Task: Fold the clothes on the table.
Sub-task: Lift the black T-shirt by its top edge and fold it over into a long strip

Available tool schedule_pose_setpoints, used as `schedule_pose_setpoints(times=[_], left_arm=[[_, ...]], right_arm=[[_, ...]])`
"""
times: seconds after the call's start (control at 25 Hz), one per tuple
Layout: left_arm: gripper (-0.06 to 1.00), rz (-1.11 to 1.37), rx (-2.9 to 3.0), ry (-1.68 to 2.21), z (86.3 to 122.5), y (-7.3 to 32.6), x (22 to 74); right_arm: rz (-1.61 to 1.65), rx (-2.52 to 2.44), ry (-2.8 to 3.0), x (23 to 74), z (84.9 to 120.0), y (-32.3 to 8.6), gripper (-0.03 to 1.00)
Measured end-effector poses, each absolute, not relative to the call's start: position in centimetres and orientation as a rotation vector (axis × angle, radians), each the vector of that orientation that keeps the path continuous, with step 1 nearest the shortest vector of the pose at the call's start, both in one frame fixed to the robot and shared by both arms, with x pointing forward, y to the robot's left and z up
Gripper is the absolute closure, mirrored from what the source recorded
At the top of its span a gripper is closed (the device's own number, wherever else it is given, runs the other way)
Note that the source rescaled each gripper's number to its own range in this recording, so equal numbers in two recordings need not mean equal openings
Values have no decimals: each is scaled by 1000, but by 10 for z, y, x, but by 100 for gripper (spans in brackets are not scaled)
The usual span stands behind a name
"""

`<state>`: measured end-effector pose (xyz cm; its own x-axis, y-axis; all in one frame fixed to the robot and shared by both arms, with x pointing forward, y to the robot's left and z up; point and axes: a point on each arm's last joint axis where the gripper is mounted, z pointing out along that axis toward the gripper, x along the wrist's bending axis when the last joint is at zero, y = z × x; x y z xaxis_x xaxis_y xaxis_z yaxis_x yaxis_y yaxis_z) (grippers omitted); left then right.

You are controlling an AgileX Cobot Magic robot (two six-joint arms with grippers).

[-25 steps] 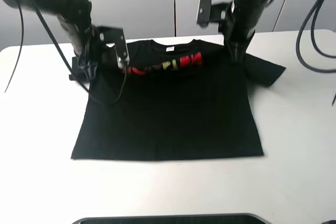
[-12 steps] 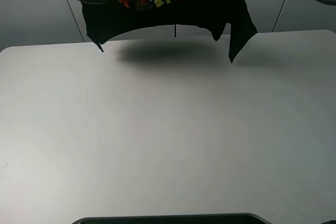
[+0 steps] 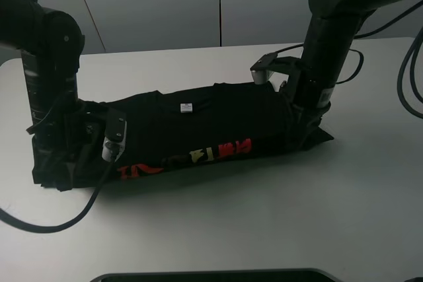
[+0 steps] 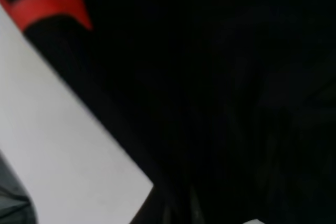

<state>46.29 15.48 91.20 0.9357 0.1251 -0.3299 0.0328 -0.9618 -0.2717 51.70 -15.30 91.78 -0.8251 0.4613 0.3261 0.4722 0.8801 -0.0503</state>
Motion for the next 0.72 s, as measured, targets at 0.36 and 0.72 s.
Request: schedule_pose_setpoints(times=[0.36, 0.72], left_arm=[[94, 410, -2856, -142, 913, 152, 469], [94, -294, -2895, -175, 948, 138, 534]], right_arm=[[-144, -739, -2777, 508, 911, -156, 97], [-496, -721, -3181, 556, 943, -144, 97]])
